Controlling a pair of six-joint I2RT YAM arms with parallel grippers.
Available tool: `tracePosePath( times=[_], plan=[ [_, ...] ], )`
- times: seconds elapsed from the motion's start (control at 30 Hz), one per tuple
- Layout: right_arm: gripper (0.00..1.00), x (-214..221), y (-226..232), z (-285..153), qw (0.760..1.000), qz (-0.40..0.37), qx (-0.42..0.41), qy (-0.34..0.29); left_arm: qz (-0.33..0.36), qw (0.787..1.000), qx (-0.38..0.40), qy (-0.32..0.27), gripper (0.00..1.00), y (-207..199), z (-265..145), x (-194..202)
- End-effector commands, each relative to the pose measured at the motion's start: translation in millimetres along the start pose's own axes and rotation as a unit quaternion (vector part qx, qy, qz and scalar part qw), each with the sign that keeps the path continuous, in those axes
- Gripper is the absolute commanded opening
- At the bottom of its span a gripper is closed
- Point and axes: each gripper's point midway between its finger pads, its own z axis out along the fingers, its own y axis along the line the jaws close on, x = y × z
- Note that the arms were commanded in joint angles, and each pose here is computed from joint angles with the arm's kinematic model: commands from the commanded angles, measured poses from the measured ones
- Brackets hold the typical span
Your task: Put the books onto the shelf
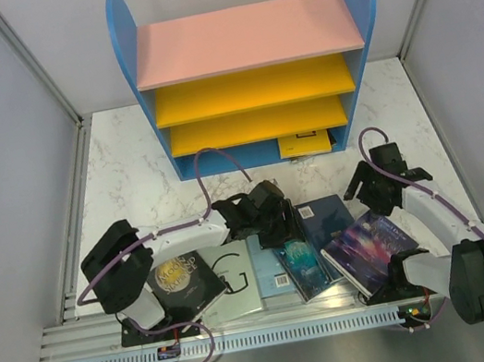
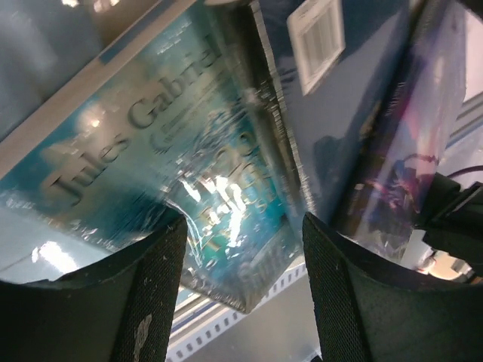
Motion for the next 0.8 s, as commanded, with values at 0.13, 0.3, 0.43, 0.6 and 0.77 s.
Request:
tracePosePath(
  times=[0.13,0.3,0.43,0.6,0.77],
  plan=[
    [0.8,98,-23,22,0.983,0.026,-0.012,0.18,-0.037,0.996,0.082,0.017,0.67,-13,33,2],
    [0.79,114,-18,25,0.976,0.049,-0.036,0.207,-0.058,0.991,0.12,0.02,0.67,-24,47,1],
    [0.78,126,-18,24,0.97,0.06,-0.051,0.229,-0.097,0.988,0.118,0.028,0.63,-19,63,4],
    [0.77,134,-17,18,0.967,0.059,-0.067,0.241,-0.125,0.975,0.18,0.035,0.17,-31,69,6],
    [0.8,124,-4,3,0.968,0.035,-0.101,0.227,-0.129,0.977,0.17,0.01,0.02,-24,50,-2]
  ],
)
